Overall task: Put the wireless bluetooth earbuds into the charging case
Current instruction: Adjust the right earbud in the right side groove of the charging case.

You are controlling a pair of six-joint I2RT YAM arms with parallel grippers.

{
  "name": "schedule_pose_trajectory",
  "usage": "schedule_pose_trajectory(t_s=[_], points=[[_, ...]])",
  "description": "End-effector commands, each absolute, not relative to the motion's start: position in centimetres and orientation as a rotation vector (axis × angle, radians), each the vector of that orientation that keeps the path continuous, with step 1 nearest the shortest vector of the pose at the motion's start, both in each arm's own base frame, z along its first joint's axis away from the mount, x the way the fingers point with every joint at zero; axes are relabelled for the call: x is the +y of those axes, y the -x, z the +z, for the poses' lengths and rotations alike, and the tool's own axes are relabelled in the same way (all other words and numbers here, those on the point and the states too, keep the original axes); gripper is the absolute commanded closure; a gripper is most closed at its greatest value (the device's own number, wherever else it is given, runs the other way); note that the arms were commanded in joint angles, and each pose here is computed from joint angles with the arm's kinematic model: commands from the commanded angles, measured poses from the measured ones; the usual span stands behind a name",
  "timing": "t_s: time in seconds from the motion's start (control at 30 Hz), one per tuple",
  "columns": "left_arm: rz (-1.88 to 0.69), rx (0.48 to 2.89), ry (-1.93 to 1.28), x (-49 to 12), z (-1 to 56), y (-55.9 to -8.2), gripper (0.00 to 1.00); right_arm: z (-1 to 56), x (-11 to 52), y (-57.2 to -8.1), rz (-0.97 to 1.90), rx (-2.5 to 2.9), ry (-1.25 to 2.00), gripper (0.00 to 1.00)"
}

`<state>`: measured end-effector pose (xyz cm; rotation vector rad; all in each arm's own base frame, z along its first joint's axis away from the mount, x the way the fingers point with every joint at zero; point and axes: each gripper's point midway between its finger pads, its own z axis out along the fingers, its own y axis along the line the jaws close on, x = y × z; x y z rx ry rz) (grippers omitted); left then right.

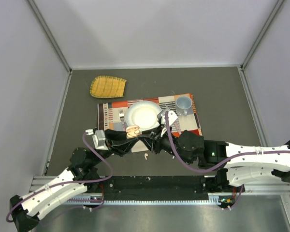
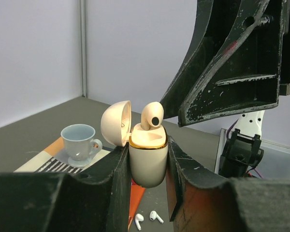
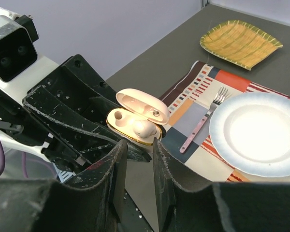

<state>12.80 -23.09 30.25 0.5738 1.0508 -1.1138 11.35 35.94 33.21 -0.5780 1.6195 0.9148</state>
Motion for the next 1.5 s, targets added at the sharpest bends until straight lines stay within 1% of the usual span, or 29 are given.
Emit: schedule_pose_trajectory(t_s=[0.0,0.33,1.07,1.33,1.47], points=[[-1.13,0.951,-0.574,-22.8,32.8,-12.1,1.0,36.3,35.9,-12.0,0.948,1.577,0.506,0.73],[-1.152,0.919,-0.608,-23.2,33.1,-11.4,1.0,36.1,35.2,-13.2,0.912,1.581,0.472,0.73],[-1.158,0.928,-0.623,-23.4,32.8,-11.3,1.0,36.1,35.2,-13.4,0.913,1.563,0.467,0.74],[-1.148,0.934,-0.612,-23.4,32.8,-11.6,1.0,35.3,36.5,-12.5,0.91,1.593,0.593,0.74],[-1.143,0.935,-0.603,-23.2,32.8,-11.7,1.0,35.1,36.7,-12.2,0.925,1.591,0.607,0.73]])
